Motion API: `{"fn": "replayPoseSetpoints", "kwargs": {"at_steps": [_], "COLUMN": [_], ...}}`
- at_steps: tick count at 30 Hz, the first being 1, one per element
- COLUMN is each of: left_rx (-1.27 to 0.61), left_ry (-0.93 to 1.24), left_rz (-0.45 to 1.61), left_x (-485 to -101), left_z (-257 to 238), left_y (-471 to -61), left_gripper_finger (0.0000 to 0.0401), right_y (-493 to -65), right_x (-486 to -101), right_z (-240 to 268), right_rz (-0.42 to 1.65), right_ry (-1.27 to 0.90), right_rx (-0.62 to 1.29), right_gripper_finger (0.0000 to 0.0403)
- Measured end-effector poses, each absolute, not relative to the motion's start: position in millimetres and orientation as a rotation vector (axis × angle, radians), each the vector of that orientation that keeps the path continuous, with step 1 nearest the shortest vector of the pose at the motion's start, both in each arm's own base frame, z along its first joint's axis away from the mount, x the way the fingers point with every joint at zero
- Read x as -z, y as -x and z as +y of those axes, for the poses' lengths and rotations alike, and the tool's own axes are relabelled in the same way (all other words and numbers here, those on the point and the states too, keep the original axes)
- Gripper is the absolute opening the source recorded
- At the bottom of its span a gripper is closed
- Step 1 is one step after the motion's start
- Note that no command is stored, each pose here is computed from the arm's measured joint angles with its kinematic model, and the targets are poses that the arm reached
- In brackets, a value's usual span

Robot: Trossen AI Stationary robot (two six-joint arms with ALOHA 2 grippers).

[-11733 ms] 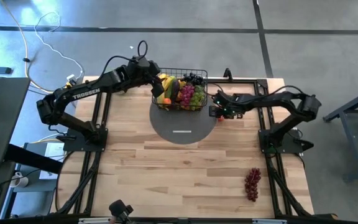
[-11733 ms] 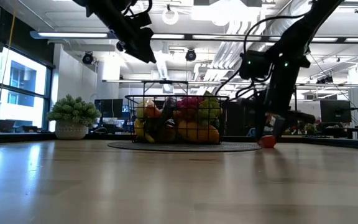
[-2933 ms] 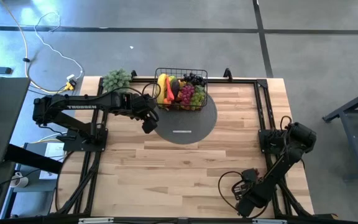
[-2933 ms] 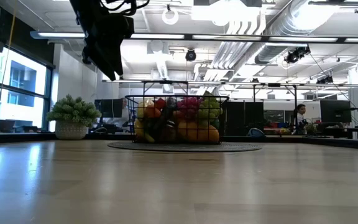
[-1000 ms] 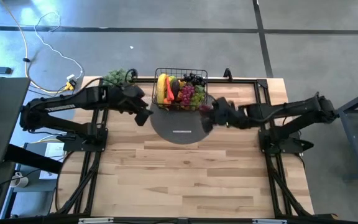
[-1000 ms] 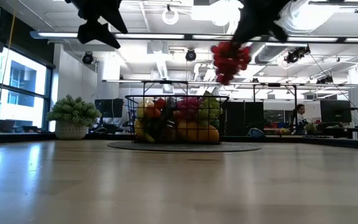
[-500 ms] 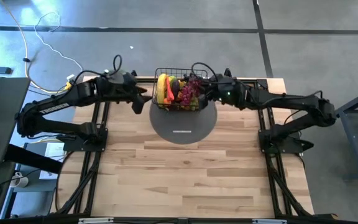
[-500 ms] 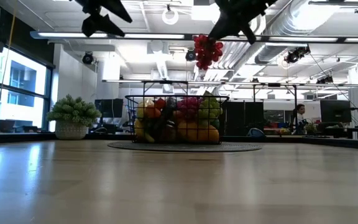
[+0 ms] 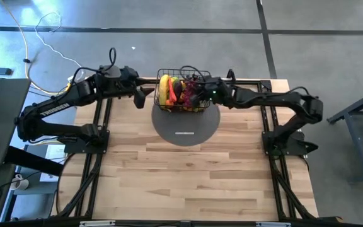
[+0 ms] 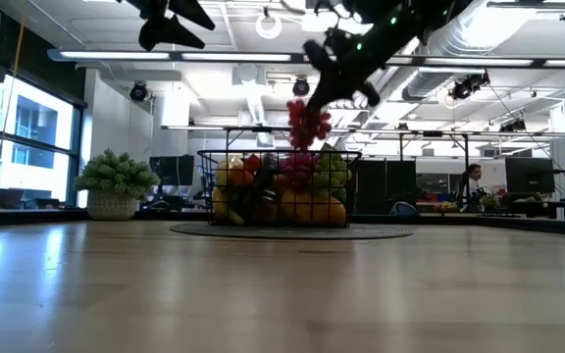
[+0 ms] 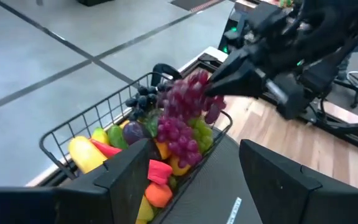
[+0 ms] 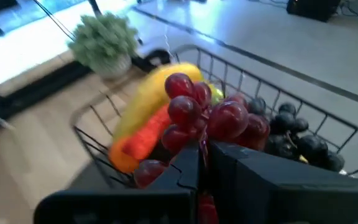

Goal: Build produce basket
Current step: Put the grapes into the black wire basket, then return to home position

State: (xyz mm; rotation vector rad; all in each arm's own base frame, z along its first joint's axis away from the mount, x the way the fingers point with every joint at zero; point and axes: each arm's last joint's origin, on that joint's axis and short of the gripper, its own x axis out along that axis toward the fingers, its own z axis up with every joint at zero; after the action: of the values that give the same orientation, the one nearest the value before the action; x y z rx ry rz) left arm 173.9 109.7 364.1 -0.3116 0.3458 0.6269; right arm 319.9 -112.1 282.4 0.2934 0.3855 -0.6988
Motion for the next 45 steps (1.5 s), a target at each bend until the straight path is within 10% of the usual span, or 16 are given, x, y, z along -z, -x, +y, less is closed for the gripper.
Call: {"fn": "replayPoseSetpoints", "kwargs": {"at_steps": [17, 31, 45], "left_rx": [-0.557, -0.506, -0.501], "left_ry": [0.265, 0.202, 0.129], "left_rz": [0.343, 0.345, 0.374], "left_x": [-367.0, -373.9, -374.2], "left_z": [117.9, 108.7, 88.0], "left_y": [-164.6, -147.0, -120.4], "left_gripper_finger": [0.0237, 0.0236, 0.0237], "right_y": [-332.7, -330.8, -336.1], "right_x": [-240.1, -263.1, -296.8], "right_z": [-131.0, -134.0, -132.3], "right_rz": [0.454, 0.401, 0.324], "right_ry": [-0.625, -0.679, -0.606], "right_rx": [0.701, 0.694, 0.642], "right_gripper_finger": [0.0004, 0.0176, 0.019]}}
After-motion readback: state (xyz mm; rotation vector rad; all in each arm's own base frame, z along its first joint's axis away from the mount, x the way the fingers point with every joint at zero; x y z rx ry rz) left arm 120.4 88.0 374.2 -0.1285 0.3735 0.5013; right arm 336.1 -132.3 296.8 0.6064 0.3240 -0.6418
